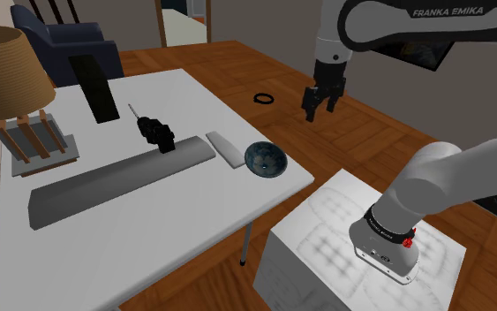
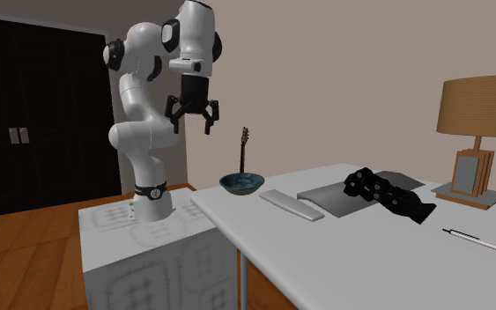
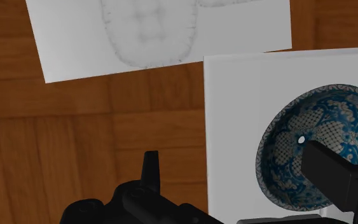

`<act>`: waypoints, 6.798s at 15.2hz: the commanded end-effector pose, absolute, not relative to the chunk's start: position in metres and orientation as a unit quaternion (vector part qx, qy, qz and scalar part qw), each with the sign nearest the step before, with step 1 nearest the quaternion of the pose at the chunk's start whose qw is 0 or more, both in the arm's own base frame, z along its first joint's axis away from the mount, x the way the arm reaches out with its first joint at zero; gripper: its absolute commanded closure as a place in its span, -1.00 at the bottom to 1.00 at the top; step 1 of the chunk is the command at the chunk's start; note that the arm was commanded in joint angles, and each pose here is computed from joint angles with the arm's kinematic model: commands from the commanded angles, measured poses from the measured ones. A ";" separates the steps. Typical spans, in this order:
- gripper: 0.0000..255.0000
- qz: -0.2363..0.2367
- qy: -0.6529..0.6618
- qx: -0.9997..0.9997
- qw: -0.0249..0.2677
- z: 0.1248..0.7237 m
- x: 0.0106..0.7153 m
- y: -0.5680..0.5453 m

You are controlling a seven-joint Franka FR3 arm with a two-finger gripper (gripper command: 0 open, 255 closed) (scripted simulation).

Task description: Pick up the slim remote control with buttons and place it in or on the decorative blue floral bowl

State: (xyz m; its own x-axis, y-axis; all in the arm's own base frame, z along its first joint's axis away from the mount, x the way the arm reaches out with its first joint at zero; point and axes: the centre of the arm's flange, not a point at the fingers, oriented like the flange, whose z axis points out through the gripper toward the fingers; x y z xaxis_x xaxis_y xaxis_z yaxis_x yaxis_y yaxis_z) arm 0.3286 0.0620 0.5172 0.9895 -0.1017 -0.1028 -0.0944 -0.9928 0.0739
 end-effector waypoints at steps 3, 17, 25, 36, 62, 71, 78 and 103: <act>-1.00 -0.045 -0.048 0.997 0.029 0.489 0.364 0.090; -1.00 -0.017 -0.044 0.999 0.012 0.404 0.483 0.188; -1.00 -0.004 -0.042 0.999 0.004 0.362 0.541 0.236; -1.00 -0.004 -0.042 0.999 0.004 0.327 0.541 0.235; 1.00 -0.004 -0.042 0.999 0.004 0.396 0.541 0.235; 1.00 -0.004 -0.042 0.999 0.004 0.444 0.541 0.235; 1.00 -0.004 -0.042 0.999 0.004 0.450 0.465 0.212; 1.00 -0.004 -0.042 0.999 0.004 0.378 0.383 0.186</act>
